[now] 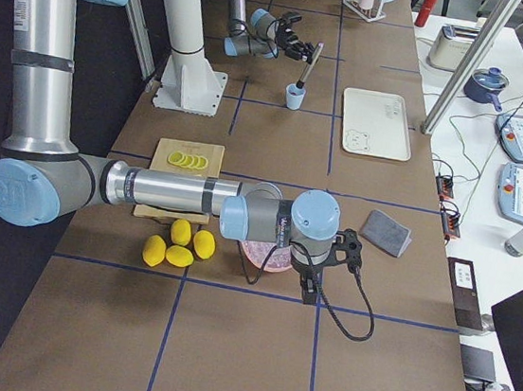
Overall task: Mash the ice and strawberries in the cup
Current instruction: 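Lower the muddler into the cup and press down with the left gripper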
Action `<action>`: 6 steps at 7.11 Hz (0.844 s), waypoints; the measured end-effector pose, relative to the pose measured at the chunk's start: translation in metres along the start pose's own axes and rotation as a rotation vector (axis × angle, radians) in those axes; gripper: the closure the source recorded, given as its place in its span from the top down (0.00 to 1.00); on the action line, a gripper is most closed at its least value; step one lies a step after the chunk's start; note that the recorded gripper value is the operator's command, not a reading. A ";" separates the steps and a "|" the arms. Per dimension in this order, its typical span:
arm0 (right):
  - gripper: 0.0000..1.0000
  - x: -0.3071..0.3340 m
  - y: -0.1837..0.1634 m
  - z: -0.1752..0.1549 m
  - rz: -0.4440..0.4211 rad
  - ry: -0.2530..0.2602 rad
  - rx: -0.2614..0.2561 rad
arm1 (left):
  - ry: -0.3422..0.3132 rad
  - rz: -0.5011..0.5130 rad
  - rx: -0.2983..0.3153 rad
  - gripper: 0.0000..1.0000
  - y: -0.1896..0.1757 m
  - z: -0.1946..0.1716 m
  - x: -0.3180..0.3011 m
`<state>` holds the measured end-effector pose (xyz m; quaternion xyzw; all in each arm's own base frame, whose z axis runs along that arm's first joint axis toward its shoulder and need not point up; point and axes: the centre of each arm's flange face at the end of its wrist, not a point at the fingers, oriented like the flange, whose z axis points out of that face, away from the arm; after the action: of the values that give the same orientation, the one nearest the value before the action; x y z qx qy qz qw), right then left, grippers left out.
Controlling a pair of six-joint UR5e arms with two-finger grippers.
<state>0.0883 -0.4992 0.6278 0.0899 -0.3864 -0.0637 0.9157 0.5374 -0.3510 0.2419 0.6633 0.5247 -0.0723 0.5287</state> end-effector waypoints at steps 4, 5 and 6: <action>1.00 0.001 -0.001 0.001 0.000 0.000 -0.002 | -0.008 -0.008 -0.020 0.00 0.015 0.008 0.003; 1.00 0.001 -0.001 0.001 0.001 0.000 -0.002 | -0.012 -0.012 -0.026 0.00 0.019 0.007 0.002; 1.00 0.001 -0.001 0.001 0.001 0.000 -0.002 | -0.017 -0.021 -0.034 0.00 0.025 0.007 0.000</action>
<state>0.0880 -0.5004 0.6290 0.0887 -0.3865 -0.0639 0.9158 0.5596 -0.3533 0.2541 0.6479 0.5284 -0.0746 0.5435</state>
